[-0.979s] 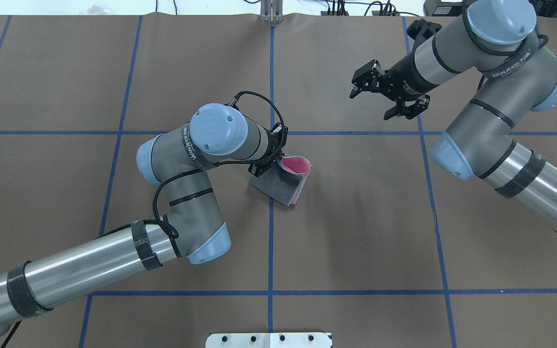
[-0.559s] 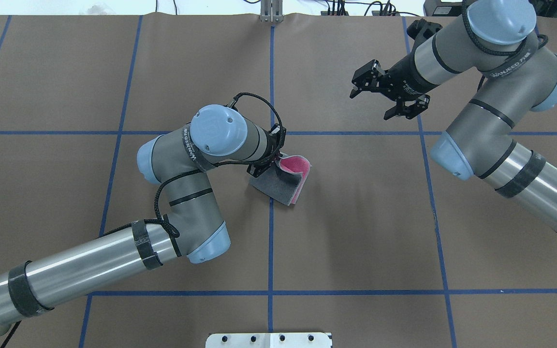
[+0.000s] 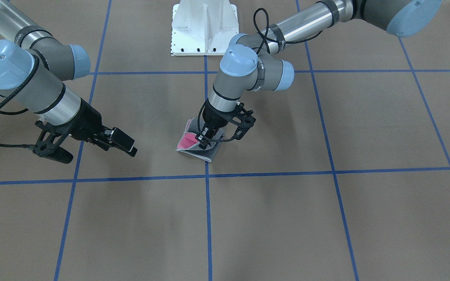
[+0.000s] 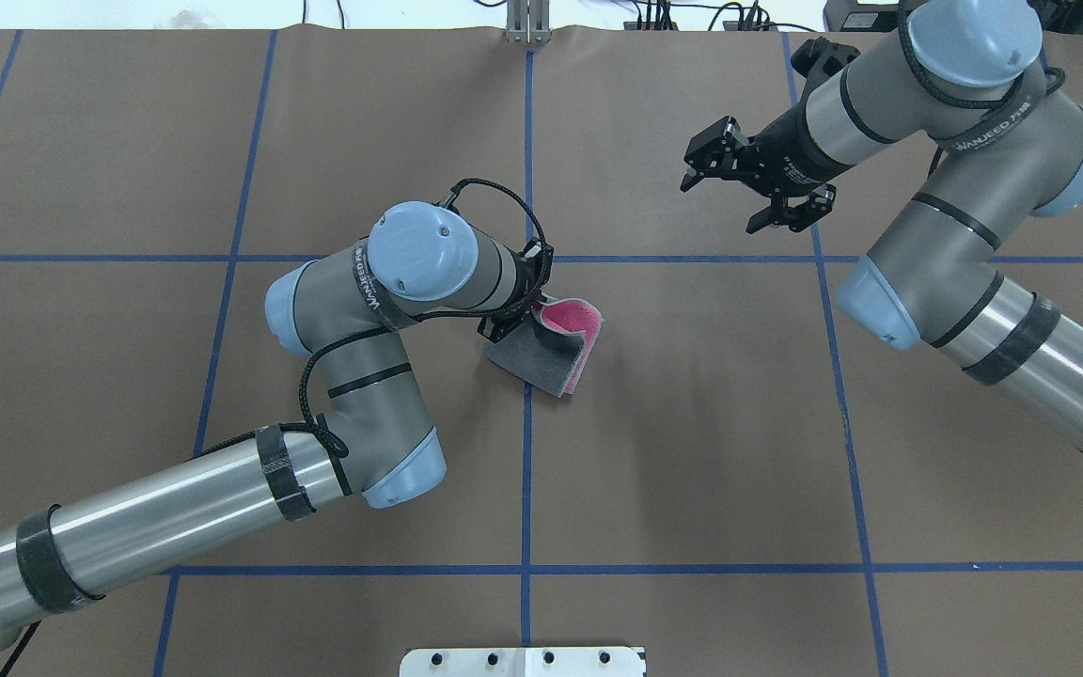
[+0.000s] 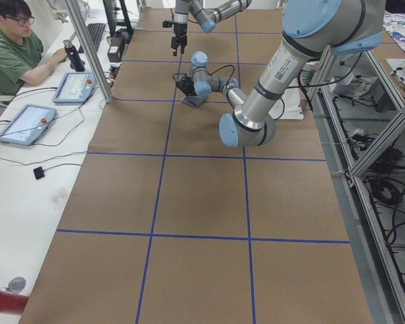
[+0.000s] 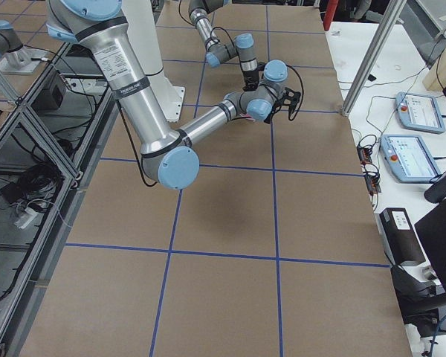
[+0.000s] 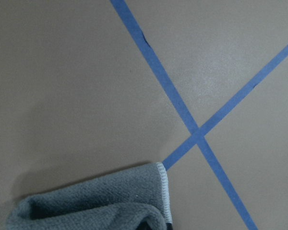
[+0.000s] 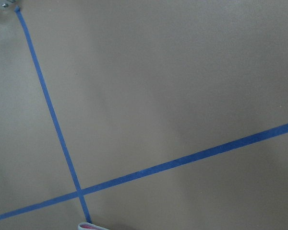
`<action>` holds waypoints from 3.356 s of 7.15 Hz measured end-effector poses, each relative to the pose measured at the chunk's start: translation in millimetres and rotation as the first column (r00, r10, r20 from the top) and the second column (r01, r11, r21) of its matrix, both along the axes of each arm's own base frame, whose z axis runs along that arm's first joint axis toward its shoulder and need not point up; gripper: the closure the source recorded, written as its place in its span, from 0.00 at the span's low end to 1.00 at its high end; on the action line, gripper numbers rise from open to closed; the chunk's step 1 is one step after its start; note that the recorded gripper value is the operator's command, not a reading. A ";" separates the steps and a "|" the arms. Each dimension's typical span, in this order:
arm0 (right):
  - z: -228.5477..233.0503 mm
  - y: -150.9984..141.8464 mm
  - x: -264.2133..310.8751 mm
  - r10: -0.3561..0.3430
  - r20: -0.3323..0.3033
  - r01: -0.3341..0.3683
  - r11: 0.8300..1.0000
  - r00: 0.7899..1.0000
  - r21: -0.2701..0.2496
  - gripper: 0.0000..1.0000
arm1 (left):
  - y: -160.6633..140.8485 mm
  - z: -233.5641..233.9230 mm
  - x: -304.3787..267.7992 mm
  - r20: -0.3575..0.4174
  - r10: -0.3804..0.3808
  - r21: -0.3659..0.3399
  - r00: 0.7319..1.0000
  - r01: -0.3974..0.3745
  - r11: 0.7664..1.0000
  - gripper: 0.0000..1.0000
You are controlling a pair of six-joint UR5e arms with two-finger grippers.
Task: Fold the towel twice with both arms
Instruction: 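Hold the folded towel end down with the left gripper, then open the left gripper and lift it away from the towel, then move the right gripper toward the folded towel's pink-edged corner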
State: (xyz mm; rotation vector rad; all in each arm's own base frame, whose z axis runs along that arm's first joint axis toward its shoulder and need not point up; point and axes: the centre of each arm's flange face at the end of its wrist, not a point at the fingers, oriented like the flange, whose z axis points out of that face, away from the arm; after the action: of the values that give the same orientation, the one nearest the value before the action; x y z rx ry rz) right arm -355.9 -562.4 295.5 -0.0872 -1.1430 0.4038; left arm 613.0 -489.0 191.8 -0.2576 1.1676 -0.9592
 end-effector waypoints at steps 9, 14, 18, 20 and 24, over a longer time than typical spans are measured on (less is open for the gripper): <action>-17.8 15.7 -17.1 -0.036 0.051 0.034 0.998 0.998 0.044 0.00 | -67.7 -11.7 -64.5 -0.025 -0.059 -0.034 0.998 0.059 0.998 0.00; -21.8 65.9 -103.9 -0.032 0.096 -0.002 0.942 0.995 0.337 0.01 | -75.1 21.6 -114.7 0.015 0.044 0.090 0.999 -0.045 0.995 0.00; -3.2 68.0 -148.6 -0.036 -0.035 0.049 0.806 0.999 0.590 0.16 | -78.1 40.2 -124.7 0.033 0.060 0.097 0.998 -0.063 0.993 0.00; -11.8 64.6 -170.0 -0.035 -0.060 0.065 0.775 0.998 0.629 0.24 | -81.4 43.6 -128.7 0.041 0.061 0.109 0.997 -0.065 0.992 0.00; -4.7 73.4 -189.5 -0.056 -0.099 0.107 0.747 0.994 0.656 0.47 | -86.6 52.1 -136.5 0.048 0.052 0.104 0.997 -0.057 0.993 0.00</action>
State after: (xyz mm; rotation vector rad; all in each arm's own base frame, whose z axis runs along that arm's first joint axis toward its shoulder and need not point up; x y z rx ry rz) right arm -545.4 -489.0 290.8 0.5025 -1.1474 -0.0996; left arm 476.5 -575.6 243.9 -0.1813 1.1598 -0.8490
